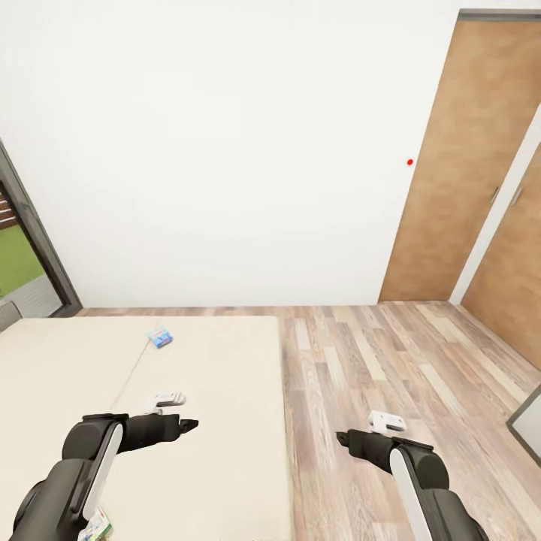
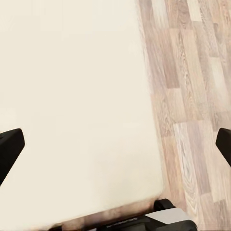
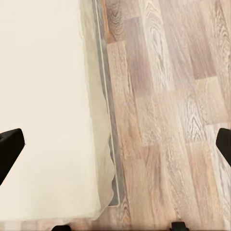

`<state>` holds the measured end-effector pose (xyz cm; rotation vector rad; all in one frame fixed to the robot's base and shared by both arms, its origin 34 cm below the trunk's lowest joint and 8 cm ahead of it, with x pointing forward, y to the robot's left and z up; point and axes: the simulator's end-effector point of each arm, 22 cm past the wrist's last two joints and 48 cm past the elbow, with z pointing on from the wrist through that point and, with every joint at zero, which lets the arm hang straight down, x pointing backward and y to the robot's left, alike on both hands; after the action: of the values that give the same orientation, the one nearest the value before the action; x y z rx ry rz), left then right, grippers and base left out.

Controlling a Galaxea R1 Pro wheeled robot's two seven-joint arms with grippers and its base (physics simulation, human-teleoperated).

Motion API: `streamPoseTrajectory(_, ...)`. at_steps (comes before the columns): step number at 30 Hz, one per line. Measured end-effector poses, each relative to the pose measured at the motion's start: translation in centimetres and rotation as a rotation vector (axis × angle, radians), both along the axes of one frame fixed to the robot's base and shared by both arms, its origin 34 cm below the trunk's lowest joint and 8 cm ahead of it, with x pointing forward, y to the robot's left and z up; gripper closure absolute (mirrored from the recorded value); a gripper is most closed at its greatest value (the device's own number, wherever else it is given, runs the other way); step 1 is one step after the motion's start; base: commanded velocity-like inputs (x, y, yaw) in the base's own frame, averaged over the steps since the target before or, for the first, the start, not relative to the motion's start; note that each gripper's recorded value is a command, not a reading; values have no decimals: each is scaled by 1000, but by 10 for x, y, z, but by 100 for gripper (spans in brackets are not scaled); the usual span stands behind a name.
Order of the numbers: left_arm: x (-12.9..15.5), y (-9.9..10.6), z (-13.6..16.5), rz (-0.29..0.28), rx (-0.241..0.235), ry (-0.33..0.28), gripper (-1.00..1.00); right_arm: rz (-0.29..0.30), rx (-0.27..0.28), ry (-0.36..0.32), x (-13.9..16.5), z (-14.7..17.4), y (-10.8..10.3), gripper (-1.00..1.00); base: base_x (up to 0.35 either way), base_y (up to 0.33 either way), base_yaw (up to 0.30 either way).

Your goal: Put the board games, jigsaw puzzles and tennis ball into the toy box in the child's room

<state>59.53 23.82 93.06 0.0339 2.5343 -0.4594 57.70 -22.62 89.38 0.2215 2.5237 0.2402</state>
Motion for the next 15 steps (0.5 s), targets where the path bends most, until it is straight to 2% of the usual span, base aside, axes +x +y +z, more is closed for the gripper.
streamPoseTrajectory(15, 0, 0, 0, 0, 1, 0, -100, 0, 0, -1, 0, 0, 0, -100, -48, 128, 0)
